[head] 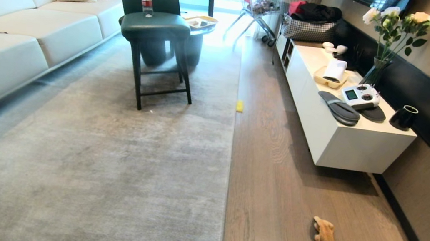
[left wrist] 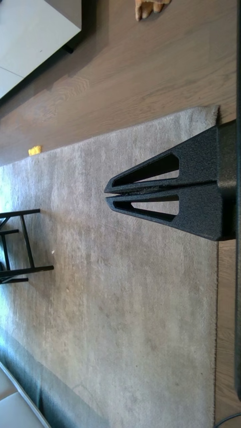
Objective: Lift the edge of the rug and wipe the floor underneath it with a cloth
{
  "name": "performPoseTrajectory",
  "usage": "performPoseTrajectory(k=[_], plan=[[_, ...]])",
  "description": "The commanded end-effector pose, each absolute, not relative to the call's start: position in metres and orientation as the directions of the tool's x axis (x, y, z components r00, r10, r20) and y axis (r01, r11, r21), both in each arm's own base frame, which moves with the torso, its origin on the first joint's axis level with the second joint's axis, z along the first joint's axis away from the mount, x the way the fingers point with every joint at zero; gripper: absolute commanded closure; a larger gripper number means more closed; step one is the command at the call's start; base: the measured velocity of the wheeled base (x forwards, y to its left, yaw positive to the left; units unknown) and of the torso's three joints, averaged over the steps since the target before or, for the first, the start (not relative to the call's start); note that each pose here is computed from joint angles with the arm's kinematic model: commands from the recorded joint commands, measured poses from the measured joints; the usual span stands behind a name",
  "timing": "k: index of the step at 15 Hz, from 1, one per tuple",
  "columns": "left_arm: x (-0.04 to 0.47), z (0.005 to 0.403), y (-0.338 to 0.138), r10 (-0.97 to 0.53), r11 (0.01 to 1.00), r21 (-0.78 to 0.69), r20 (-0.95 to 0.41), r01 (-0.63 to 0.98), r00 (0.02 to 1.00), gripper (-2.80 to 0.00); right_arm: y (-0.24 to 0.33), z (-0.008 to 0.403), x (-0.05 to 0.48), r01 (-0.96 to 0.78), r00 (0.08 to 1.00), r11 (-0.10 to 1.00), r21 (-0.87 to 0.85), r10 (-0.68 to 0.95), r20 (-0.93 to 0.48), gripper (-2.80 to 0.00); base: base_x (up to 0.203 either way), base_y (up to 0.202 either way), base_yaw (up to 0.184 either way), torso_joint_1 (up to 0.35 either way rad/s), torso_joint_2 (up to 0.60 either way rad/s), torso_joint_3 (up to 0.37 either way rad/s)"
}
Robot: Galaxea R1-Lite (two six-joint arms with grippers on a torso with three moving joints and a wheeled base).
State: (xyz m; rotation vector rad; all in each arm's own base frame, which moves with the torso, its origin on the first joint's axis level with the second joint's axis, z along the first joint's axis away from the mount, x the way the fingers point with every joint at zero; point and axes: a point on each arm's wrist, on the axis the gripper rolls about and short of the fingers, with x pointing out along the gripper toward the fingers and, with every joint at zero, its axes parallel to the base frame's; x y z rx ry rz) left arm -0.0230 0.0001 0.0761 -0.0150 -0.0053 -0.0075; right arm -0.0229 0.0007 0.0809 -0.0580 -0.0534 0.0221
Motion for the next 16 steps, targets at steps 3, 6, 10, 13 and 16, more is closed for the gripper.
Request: performPoseTrajectory(k=[3,6,10,13,16], plan=[[-0.0229,0.0764,0.0001,-0.008,1.000,-0.015,0.006,0.008,1.000,0.00,0.0007,0.0810,-0.0230,-0.021,0.998,0.998,-0.061,0.025,0.054,0.00,0.000,0.000,0.000,-0.024,-0.29,-0.331],[-0.0229,0.0764,0.0001,-0.008,1.000,-0.015,0.006,0.008,1.000,0.00,0.0007,0.0810,-0.0229,-0.021,0.998,0.998,-0.061,0.025,0.053,0.00,0.000,0.000,0.000,0.002,-0.41,-0.409],[-0.0229,0.0764,0.0001,-0.008,1.000,-0.015,0.006,0.008,1.000,0.00,0.0007,0.0810,-0.0228,-0.021,0.998,0.998,-0.061,0.025,0.052,0.00,0.000,0.000,0.000,0.036,-0.45,-0.394],[-0.0229,0.0764,0.0001,-0.008,1.000,-0.015,0.006,0.008,1.000,0.00,0.0007,0.0810,-0.0230,-0.021,0.998,0.998,-0.063,0.025,0.054,0.00,0.000,0.000,0.000,0.106,-0.47,-0.374],[-0.0229,0.0764,0.0001,-0.006,1.000,-0.015,0.006,0.006,1.000,0.00,0.0007,0.0810,-0.0230,-0.021,0.998,0.998,-0.061,0.025,0.054,0.00,0.000,0.000,0.000,0.118,-0.49,-0.363]])
